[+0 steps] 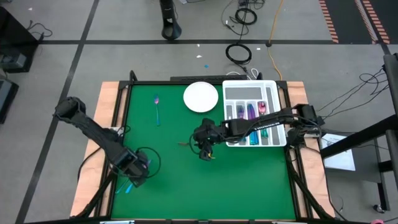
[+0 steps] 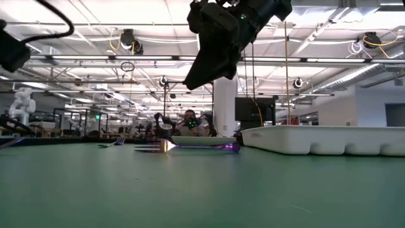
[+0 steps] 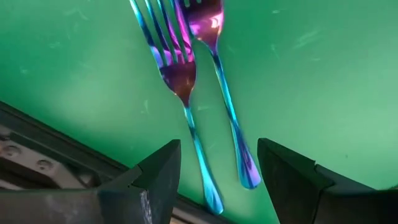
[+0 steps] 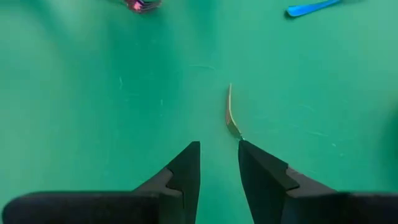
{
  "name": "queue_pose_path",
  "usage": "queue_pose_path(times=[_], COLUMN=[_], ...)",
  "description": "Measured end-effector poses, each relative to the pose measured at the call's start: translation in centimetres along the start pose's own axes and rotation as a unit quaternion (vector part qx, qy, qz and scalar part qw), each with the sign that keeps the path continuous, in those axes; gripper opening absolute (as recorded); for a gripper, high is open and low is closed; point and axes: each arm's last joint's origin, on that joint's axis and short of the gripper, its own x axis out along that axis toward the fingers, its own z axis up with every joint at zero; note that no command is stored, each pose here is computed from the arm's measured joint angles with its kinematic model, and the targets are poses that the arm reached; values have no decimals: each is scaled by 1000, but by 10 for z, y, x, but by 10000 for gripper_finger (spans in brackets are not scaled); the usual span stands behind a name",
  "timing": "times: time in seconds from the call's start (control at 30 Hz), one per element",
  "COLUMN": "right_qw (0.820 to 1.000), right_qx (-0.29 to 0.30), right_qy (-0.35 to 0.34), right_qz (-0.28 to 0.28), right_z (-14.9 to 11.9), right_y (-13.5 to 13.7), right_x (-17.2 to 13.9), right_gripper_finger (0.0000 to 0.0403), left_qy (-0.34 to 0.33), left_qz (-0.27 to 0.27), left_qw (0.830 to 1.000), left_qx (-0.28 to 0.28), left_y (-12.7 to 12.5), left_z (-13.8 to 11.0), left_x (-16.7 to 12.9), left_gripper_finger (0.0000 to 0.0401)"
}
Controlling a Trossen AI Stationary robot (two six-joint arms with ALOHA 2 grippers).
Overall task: Sort silverware
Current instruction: Put the iridescent fork into the white silverware tray
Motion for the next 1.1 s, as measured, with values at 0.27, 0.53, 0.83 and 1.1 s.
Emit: queue_pose_path(times=[0.27,0.53,0.83,1.1], right_qw=[1000,1000,1000,1000], right_qx=[0,-1,0,0], right_qy=[-1,1,5,5], right_qz=[-1,0,-1,-1], right_z=[0,0,-1,-1], right_y=[0,1,1,1], right_x=[0,0,0,0], right_gripper_finger=[100,100,100,100], left_qy=[19,15,11,12], left_qz=[26,-2,19,3], left_qw=[999,999,999,999], left_qx=[-22,-29,-41,-36], left_y=[12,18,26,23], left_z=[-4,-3,-7,-6], left_x=[18,40,48,49], left_gripper_finger=[215,215,180,80])
